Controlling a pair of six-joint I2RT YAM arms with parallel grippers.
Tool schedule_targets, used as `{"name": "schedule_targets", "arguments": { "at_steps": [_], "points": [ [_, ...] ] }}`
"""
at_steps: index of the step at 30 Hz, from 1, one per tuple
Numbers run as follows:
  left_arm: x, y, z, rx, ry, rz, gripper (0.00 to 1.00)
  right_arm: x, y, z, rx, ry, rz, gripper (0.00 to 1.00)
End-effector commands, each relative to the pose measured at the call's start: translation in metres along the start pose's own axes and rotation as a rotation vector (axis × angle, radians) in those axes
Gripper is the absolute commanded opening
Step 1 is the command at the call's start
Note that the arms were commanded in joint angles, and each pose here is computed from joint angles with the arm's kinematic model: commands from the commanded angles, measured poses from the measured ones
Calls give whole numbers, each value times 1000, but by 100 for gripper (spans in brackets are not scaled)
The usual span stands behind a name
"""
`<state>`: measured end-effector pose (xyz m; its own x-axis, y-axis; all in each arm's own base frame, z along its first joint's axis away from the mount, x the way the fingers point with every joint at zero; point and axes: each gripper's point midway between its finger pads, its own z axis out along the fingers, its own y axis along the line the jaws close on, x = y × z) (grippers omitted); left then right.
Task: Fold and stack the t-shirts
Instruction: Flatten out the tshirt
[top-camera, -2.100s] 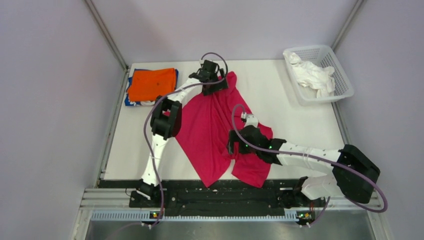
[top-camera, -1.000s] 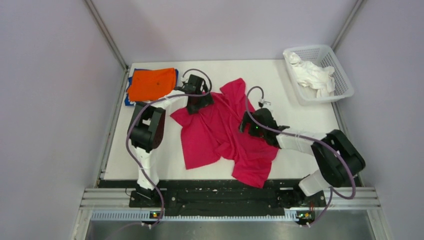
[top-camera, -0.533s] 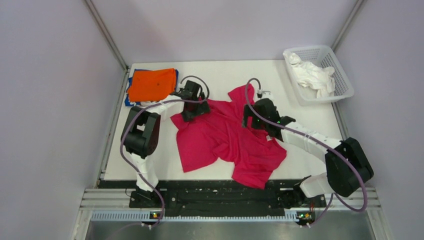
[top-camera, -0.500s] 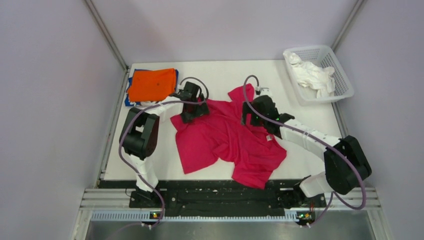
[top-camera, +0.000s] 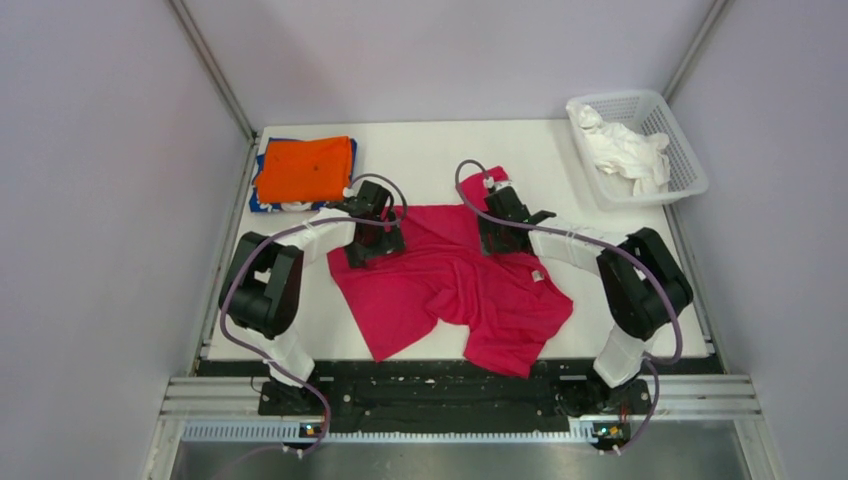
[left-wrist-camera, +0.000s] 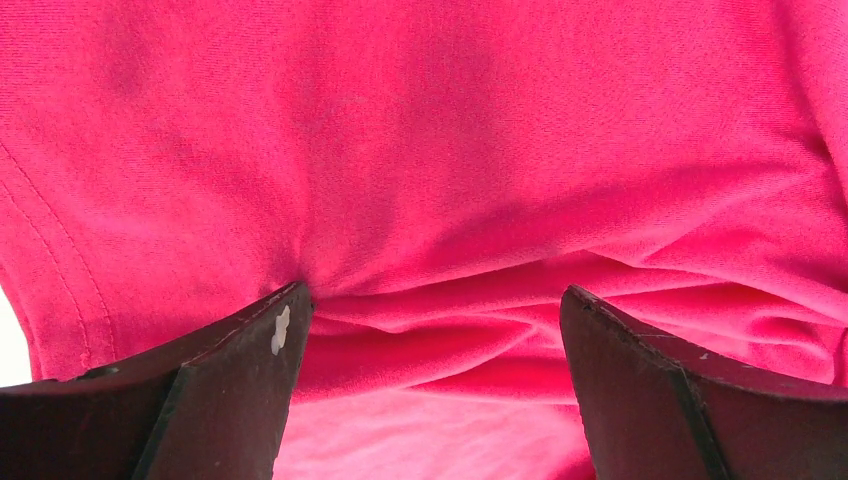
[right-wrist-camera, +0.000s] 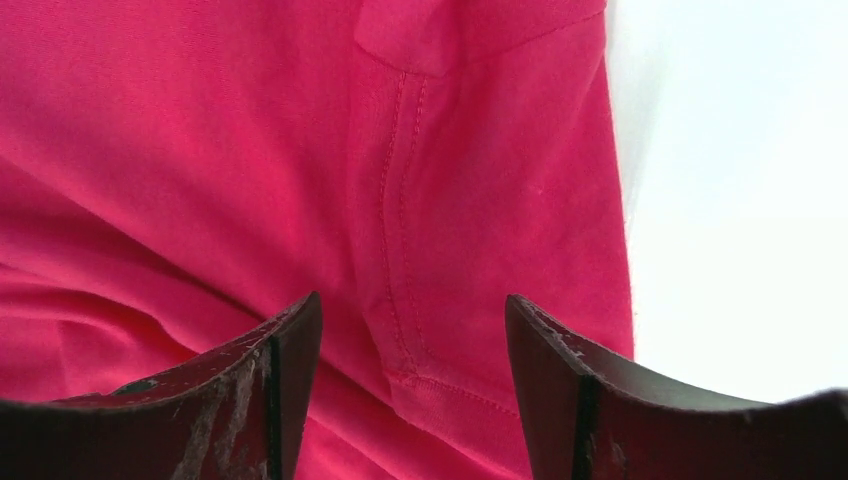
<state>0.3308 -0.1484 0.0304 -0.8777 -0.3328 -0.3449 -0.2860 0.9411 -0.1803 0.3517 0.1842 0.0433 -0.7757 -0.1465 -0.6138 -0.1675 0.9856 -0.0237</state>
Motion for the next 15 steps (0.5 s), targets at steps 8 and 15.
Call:
{"name": "schedule_targets", "arguments": {
  "at_steps": [8, 15],
  "points": [
    [-13, 1, -9, -1, -54, 15, 98, -28, -1, 27, 82, -67, 48, 54],
    [-16, 10, -9, -43, -76, 13, 98, -41, -24, 19, 216, -118, 60, 28]
  ]
}}
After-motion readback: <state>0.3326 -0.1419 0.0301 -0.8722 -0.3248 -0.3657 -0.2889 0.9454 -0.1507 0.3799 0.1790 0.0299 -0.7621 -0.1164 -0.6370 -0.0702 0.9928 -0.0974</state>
